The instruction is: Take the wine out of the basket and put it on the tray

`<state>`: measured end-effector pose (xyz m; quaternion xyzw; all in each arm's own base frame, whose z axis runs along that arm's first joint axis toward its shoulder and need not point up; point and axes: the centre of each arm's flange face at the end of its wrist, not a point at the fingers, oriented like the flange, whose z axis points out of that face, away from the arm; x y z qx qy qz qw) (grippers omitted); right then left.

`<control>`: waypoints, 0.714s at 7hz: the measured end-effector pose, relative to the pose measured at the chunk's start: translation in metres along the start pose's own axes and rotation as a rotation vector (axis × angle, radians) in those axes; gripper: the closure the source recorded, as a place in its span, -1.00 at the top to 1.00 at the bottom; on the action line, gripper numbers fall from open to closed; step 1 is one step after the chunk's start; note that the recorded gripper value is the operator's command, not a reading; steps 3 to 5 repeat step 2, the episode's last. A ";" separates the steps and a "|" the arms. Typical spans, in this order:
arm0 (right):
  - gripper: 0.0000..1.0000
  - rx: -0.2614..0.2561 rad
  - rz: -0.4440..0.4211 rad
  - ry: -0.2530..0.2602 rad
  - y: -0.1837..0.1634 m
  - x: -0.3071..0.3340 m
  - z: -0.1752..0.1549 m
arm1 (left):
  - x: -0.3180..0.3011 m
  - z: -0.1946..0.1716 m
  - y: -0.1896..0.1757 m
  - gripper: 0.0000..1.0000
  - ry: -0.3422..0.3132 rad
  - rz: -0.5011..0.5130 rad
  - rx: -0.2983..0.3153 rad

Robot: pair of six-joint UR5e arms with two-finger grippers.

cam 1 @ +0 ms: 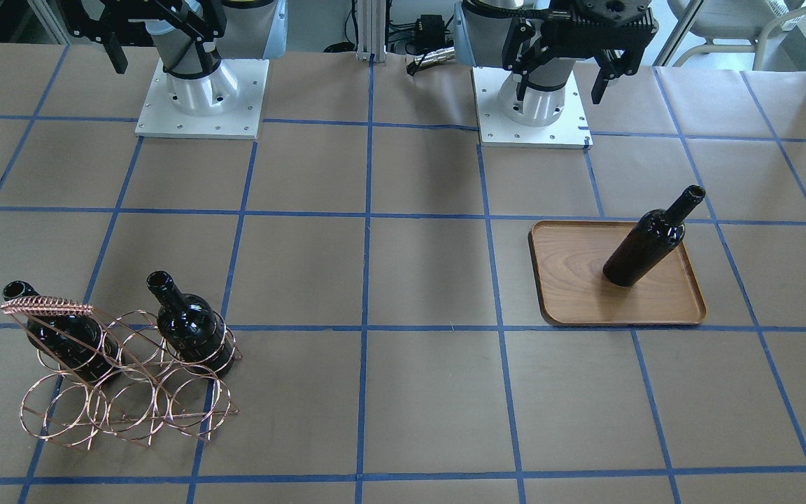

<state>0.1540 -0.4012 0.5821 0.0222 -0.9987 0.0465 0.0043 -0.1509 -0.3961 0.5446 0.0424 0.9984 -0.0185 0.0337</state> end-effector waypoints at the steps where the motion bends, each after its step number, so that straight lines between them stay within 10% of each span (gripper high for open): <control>1: 1.00 0.000 0.000 0.000 0.000 0.000 0.000 | 0.000 0.001 0.000 1.00 0.000 0.001 -0.001; 5: 1.00 0.000 -0.001 0.001 0.000 0.000 0.000 | 0.000 0.001 0.000 1.00 0.000 0.001 -0.001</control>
